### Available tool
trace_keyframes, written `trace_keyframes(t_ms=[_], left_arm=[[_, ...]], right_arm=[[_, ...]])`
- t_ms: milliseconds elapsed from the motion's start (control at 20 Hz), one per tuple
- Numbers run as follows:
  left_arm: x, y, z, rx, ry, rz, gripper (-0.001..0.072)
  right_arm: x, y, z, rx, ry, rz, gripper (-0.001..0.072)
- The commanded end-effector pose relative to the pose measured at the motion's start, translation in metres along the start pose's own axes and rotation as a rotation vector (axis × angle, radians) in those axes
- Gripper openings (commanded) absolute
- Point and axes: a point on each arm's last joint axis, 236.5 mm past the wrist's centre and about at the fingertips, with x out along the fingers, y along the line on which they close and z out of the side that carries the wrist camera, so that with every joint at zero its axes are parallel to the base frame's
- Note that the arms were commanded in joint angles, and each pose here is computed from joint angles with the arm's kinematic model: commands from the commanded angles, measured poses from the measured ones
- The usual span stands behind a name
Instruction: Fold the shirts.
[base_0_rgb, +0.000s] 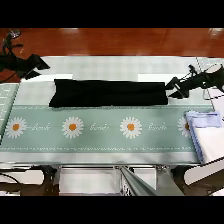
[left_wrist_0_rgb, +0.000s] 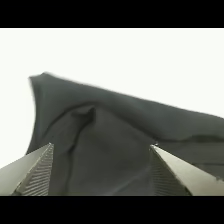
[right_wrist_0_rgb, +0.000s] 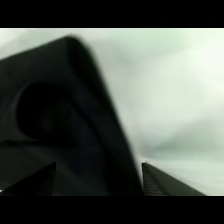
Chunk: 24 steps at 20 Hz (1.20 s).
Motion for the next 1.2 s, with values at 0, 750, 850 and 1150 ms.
trace_keyframes(t_ms=[0, 750, 850, 1150], left_arm=[[-0.003, -0.036, 0.006, 0.072, -0.058, -0.019, 0.0700], [0.066, -0.208, -0.138, 0.338, 0.187, -0.244, 0.0023], [0.085, -0.248, -0.187, 0.408, 0.235, -0.282, 0.0022], [0.139, -0.332, -0.343, 0.482, 0.378, -0.343, 0.0022]], right_arm=[[0.028, 0.022, -0.019, -0.048, 0.081, 0.028, 0.0621], [-0.134, 0.066, -0.150, -0.362, -0.297, -0.107, 0.0020], [-0.151, 0.072, -0.178, -0.346, -0.366, -0.078, 0.0020], [-0.179, 0.100, -0.224, -0.404, -0.444, 0.015, 0.0020]])
